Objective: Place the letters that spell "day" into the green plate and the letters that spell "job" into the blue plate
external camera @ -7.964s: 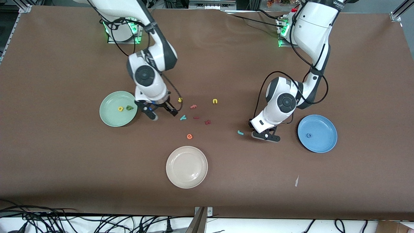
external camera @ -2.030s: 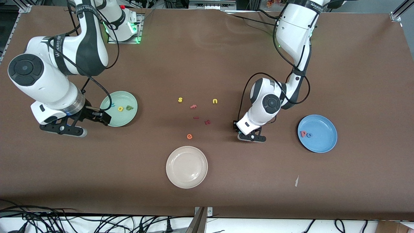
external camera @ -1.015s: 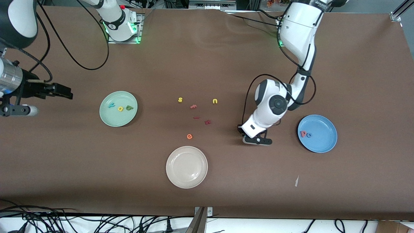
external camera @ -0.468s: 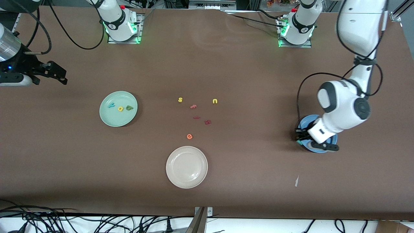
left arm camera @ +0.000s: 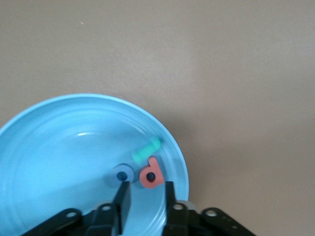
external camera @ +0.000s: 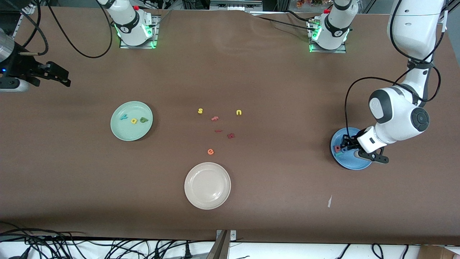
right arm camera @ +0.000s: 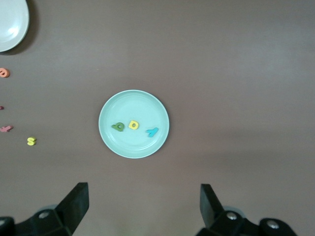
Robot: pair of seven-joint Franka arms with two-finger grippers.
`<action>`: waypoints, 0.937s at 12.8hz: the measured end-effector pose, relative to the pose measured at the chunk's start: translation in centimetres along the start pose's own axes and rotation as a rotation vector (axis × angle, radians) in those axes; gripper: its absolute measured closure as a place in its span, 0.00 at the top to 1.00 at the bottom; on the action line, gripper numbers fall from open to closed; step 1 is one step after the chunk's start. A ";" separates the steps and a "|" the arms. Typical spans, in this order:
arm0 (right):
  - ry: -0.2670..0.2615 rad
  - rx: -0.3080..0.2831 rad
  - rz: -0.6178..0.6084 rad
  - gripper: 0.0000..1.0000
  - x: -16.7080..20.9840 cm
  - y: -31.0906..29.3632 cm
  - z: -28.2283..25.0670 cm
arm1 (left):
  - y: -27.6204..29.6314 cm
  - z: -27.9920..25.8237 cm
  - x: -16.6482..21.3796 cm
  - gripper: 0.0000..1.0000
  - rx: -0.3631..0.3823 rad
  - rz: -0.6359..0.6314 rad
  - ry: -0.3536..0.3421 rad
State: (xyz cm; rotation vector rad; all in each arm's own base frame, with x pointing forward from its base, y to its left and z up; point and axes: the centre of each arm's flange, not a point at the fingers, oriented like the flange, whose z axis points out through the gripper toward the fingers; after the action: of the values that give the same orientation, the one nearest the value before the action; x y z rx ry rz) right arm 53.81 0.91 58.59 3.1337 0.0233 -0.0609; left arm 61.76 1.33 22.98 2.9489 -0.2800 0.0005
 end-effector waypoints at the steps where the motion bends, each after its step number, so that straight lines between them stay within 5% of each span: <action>1: -0.001 0.000 -0.005 1.00 0.0 -0.4 0.0 | 0.0 0.1 -0.5 0.52 -0.003 -0.005 -0.006; 3: 0.001 0.001 -0.004 1.00 0.0 -0.4 -0.1 | -0.6 -1.7 -2.3 0.72 -0.010 -0.027 0.007; 6: 0.010 0.003 0.008 1.00 0.0 0.2 -0.3 | -1.4 -9.8 -5.6 1.00 -0.022 -0.061 0.118; 8: 0.016 0.005 0.016 1.00 0.1 0.8 -0.3 | -0.1 -15.1 -6.8 1.00 -0.011 -0.015 0.169; 12: 0.013 0.007 0.016 1.00 0.2 0.8 -0.2 | 3.9 -25.9 -9.1 1.00 0.101 0.100 0.090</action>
State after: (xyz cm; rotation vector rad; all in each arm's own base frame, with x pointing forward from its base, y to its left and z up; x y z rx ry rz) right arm 54.01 0.16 58.75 3.1406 -0.0013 -0.0406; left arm 52.52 3.91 49.00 3.0203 -0.4251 0.1657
